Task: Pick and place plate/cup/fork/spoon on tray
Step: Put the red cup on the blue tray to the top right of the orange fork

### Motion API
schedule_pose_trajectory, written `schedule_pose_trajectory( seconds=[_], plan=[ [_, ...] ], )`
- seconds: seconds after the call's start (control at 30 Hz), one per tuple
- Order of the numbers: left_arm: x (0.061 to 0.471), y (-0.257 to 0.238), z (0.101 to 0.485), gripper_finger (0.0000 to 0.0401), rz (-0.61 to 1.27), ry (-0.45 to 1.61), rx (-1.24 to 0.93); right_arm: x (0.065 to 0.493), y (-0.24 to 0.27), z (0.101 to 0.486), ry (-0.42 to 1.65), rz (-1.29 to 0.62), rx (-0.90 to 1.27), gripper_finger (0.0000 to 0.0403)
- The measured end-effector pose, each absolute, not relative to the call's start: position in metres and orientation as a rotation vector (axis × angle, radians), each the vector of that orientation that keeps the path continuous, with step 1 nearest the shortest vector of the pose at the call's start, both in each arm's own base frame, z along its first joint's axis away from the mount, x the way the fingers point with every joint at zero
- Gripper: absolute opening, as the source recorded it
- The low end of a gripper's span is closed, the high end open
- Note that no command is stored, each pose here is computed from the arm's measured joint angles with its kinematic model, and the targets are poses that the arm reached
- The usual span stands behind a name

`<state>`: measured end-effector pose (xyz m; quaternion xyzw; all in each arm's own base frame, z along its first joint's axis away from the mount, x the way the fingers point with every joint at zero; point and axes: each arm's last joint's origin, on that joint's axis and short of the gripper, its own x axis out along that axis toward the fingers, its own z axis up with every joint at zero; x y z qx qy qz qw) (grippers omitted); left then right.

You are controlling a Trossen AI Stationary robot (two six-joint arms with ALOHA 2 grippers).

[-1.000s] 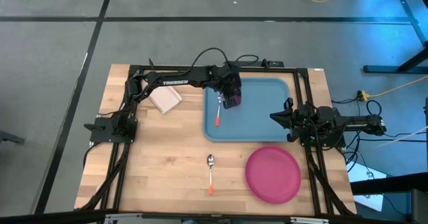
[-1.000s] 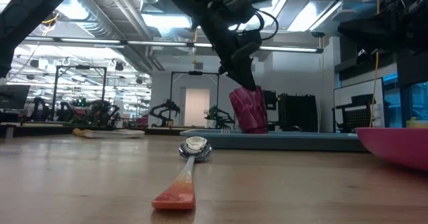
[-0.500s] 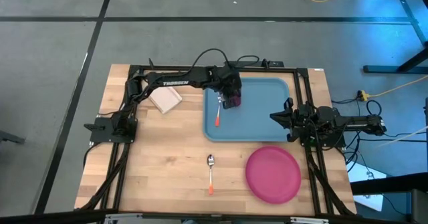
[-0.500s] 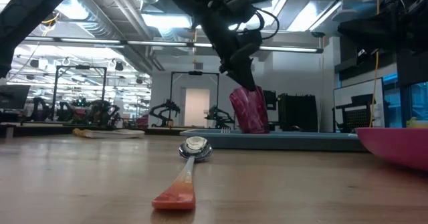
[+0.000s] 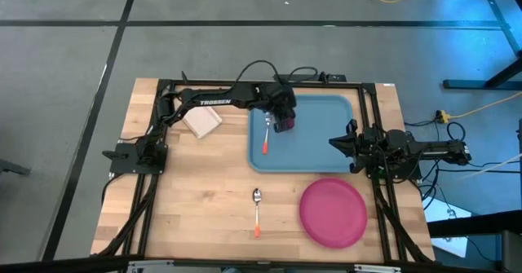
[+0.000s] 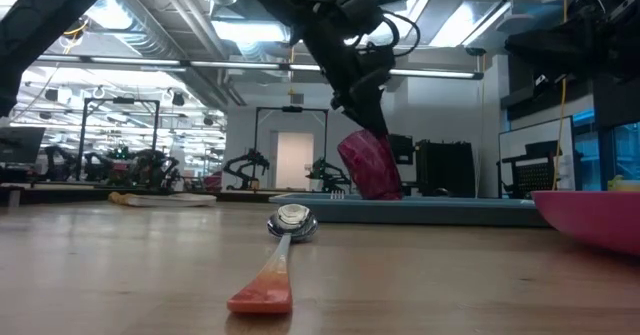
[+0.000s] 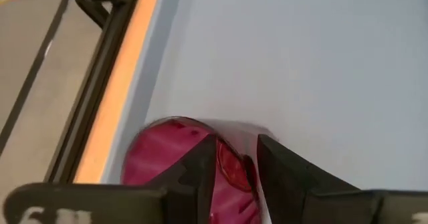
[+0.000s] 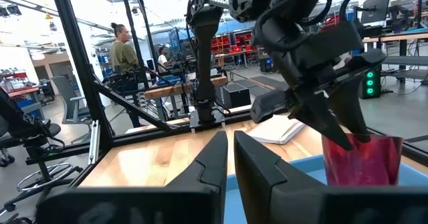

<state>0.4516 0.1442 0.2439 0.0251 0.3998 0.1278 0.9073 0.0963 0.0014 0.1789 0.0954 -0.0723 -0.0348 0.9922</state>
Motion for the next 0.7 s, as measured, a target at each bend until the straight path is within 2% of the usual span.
schedule_pose_trajectory(
  seconds=[0.7],
  plan=[
    [0.463,0.135,0.253,0.0105,0.252,0.699,0.080,0.096,0.001,0.178,-0.139,-0.071,0.188,0.0033]
  ],
)
